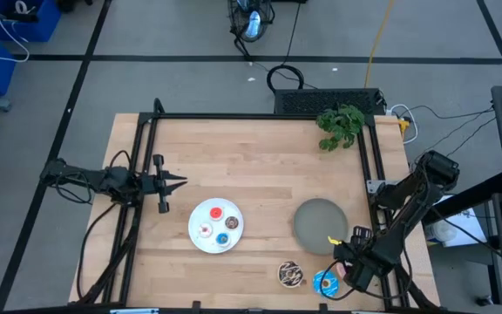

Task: Pick & Place donuts
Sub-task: Put the large pink donut on the gray plate

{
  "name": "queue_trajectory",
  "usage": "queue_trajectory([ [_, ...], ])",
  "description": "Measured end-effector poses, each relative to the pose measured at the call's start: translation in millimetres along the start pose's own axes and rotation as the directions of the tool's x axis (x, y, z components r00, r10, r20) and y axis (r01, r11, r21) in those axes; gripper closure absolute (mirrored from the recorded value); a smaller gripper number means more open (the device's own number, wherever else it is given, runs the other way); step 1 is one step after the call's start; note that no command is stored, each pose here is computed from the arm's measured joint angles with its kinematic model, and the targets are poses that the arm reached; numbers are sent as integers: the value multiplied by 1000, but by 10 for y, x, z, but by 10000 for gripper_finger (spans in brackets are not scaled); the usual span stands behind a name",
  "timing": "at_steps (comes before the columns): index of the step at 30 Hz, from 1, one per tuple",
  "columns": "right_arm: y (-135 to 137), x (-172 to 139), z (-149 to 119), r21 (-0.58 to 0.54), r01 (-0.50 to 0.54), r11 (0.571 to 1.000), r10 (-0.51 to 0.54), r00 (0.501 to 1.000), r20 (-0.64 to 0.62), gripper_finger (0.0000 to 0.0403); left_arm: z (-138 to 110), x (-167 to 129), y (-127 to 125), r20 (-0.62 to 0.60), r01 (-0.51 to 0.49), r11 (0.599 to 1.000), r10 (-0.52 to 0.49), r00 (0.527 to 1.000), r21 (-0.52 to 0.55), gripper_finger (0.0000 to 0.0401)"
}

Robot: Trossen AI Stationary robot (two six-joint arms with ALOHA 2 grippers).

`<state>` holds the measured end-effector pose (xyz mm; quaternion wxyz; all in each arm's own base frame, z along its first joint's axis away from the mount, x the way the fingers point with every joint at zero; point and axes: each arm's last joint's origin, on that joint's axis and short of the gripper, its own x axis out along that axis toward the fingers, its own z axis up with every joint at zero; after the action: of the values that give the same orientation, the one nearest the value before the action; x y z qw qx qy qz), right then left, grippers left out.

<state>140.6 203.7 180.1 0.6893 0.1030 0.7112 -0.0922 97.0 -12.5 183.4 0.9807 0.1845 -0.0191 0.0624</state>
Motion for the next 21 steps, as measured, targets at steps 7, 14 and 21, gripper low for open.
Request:
queue_trajectory([
  [7, -18, 124, -1, 4, -32, 999, 32, 999, 14, 150, -1, 0, -1, -1, 1, 1000, -1, 1000, 0, 354],
  [14, -65, 247, -14, 3, -44, 999, 44, 999, 16, 163, 0, 0, 0, -1, 0, 1000, 0, 1000, 0, 354],
  [21, -120, 377, -40, 22, -75, 997, 76, 997, -18, 187, 0, 0, 0, -1, 0, 1000, 0, 1000, -3, 354],
])
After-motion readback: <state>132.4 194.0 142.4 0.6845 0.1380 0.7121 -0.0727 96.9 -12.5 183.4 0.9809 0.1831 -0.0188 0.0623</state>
